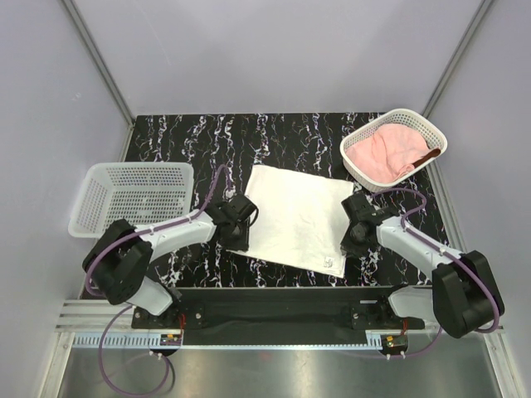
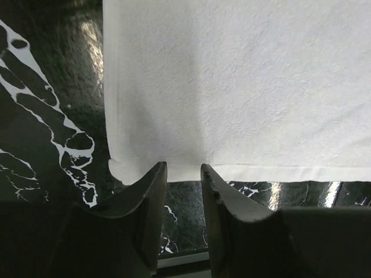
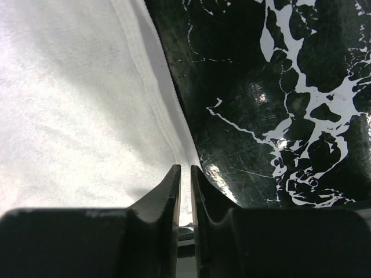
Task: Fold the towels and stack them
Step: Fold the towel
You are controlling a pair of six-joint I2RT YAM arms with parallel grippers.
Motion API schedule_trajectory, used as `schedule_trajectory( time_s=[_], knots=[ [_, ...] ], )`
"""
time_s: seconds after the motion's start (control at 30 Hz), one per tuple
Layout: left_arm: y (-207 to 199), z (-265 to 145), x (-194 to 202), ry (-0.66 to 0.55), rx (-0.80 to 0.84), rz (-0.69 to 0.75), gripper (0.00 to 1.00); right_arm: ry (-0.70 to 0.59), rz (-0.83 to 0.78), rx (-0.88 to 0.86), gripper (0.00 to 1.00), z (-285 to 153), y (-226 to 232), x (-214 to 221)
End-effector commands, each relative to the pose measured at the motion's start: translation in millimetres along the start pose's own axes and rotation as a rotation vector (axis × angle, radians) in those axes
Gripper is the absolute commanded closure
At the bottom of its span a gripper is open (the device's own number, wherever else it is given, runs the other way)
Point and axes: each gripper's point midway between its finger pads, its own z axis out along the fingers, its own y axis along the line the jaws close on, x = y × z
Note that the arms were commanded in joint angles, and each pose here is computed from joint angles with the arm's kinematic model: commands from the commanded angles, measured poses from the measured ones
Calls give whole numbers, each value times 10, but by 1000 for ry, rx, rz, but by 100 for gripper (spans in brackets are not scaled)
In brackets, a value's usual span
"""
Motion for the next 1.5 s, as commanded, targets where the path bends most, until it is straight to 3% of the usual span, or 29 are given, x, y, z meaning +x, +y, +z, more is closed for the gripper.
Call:
schedule_trajectory(
  time_s=[0.0,0.2,0.23,0.37,0.43,0.47,0.63,0.8,1.0,1.47],
  knots=[
    [-126,-49,-30,-17,61,-40,65,-34,41,43,81,50,-77,-32],
    [-420,-550,-478,-148,185,-7,56,-125,32,93,80,-147,-119,-262],
    [-449,-590,-581,-175,191,39,55,-140,23,72,76,-191,-62,-315],
    [-564,-778,-1376,-385,206,109,54,-245,-69,-52,70,-393,302,-662],
    [-568,-616,-1596,-371,210,143,54,-320,-112,-144,69,-503,599,-904],
    [-536,-509,-1845,-365,198,129,54,-316,-167,-150,70,-455,672,-947],
    [-562,-101,-2303,-327,236,94,58,-319,-306,-258,70,-373,1185,-1175],
    [-604,288,-2463,-312,232,91,58,-264,-410,-374,69,-266,1593,-1200],
    [-300,690,-2638,-257,131,32,57,-207,-475,-424,68,-80,1724,-1116],
    [417,896,-2604,-197,-86,-105,56,-137,-562,-484,67,272,2040,-1136]
  ],
)
